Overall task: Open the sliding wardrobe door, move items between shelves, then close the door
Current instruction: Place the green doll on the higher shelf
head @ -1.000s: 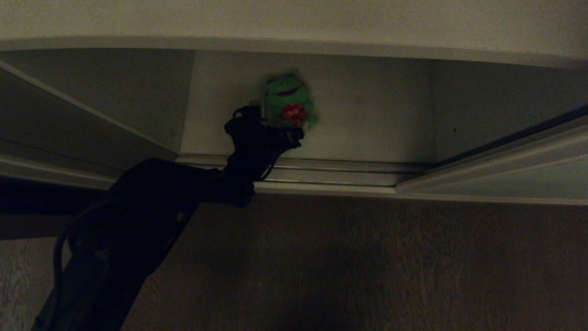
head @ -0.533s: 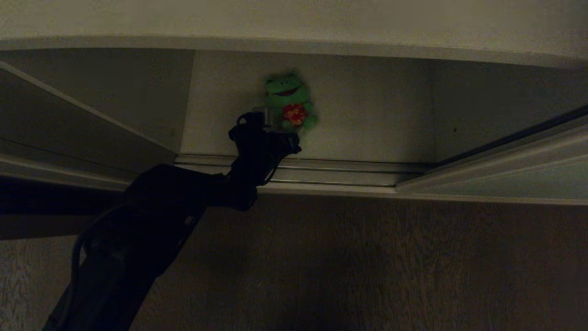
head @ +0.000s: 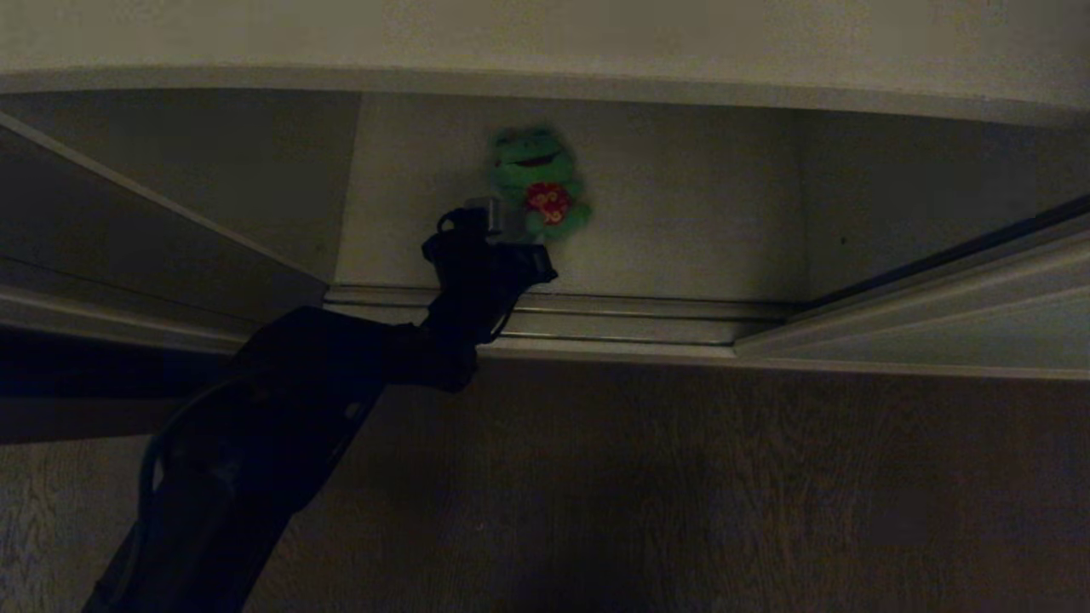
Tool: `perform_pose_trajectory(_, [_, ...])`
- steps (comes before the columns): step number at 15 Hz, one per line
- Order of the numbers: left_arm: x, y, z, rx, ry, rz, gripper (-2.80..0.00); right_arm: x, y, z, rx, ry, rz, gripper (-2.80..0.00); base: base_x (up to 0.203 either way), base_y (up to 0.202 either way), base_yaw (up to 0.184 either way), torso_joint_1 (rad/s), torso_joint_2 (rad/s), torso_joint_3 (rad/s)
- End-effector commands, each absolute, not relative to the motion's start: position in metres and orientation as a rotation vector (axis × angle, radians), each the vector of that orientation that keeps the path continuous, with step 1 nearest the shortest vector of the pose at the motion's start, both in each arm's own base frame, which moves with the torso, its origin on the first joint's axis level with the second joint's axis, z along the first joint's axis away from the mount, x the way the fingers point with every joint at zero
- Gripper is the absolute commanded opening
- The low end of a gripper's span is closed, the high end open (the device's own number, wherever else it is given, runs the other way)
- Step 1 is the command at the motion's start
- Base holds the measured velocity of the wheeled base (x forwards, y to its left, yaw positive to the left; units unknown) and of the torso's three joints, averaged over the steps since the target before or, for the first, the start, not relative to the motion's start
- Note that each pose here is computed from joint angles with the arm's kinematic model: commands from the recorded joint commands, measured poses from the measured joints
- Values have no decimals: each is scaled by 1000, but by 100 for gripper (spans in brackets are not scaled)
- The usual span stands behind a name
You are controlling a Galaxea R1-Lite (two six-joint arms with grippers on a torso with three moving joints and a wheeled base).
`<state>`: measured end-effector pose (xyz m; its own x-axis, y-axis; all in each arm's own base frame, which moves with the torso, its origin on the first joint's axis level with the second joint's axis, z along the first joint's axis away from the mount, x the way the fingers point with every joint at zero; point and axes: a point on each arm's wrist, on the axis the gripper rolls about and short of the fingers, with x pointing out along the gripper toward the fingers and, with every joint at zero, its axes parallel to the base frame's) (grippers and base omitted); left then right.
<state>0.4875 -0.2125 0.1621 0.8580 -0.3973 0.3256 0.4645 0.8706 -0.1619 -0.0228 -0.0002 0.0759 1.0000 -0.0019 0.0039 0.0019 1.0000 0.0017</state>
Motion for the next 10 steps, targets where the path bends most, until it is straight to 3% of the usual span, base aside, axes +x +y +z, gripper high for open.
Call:
perform_pose_trajectory(1, [481, -209, 182, -254, -330, -459, -280, -23, 0, 76, 2, -7, -2, -280, 0, 0, 0, 0, 0, 0])
perform_pose_trajectory(10, [407, -177, 235, -235, -211, -448, -280, -23, 0, 76, 2, -6, -2, -280, 0, 0, 0, 0, 0, 0])
